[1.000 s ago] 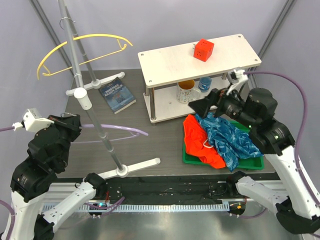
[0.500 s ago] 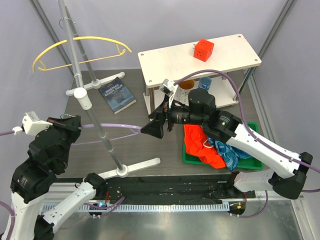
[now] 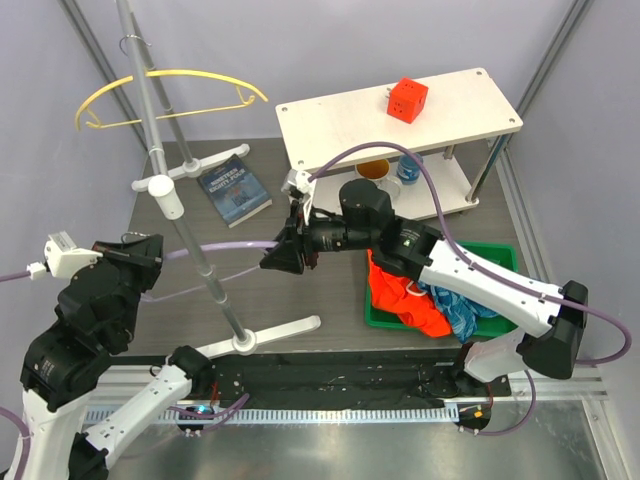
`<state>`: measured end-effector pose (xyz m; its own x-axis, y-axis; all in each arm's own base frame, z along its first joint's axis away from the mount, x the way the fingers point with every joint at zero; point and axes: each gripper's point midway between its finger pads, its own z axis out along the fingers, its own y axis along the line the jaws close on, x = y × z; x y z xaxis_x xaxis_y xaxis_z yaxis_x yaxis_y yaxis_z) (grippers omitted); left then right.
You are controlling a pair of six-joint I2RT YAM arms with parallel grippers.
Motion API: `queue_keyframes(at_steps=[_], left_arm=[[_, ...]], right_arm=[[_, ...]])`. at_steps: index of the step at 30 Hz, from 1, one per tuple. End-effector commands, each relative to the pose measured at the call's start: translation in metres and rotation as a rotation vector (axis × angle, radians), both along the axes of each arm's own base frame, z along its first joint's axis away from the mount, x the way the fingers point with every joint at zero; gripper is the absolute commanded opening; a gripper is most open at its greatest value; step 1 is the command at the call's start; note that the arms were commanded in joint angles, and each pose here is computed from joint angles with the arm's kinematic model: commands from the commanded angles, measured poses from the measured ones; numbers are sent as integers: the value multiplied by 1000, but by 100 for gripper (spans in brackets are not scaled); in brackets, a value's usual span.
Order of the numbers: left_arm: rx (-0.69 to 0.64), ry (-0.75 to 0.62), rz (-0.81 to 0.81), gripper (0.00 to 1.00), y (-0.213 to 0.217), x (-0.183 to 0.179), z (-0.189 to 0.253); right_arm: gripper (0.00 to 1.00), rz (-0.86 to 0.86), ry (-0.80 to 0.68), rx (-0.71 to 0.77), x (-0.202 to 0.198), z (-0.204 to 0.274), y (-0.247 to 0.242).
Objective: Remove the shorts from the hanger
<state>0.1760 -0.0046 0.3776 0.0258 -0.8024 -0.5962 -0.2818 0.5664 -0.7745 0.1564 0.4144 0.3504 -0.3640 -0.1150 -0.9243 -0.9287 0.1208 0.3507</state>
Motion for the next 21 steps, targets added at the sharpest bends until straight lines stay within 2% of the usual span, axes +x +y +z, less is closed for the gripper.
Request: queue_keyframes(at_steps=[1, 2, 4, 7, 8, 10, 12, 14, 16, 21], left_arm=[[-74, -44, -11, 0, -5, 0, 11], [-73, -44, -11, 0, -4, 0, 11], [-70, -48, -9, 1, -3, -2, 12], [-75, -60, -4, 13, 1, -6, 15], [-78, -65, -2, 28, 3, -8, 16], [-80, -73, 2, 45, 7, -14, 16], [-83, -76, 5, 57, 10, -18, 15], [-82, -71, 4, 63, 13, -22, 12], [-93, -85, 0, 74, 16, -28, 14], [-118, -94, -9, 77, 22, -43, 10]], right_arm=[[29, 36, -105, 147, -5, 51, 8], [15, 47, -104, 154, -6, 52, 10], [1, 38, -112, 162, -4, 54, 10], [1, -28, -143, 164, 7, 57, 8], [1, -42, -150, 161, 9, 56, 7], [1, -88, -199, 195, 18, 69, 5], [1, -104, -229, 209, 21, 77, 4], [1, -112, -258, 203, 25, 80, 5], [1, -112, -288, 201, 28, 84, 9], [1, -108, -335, 247, 33, 108, 17]])
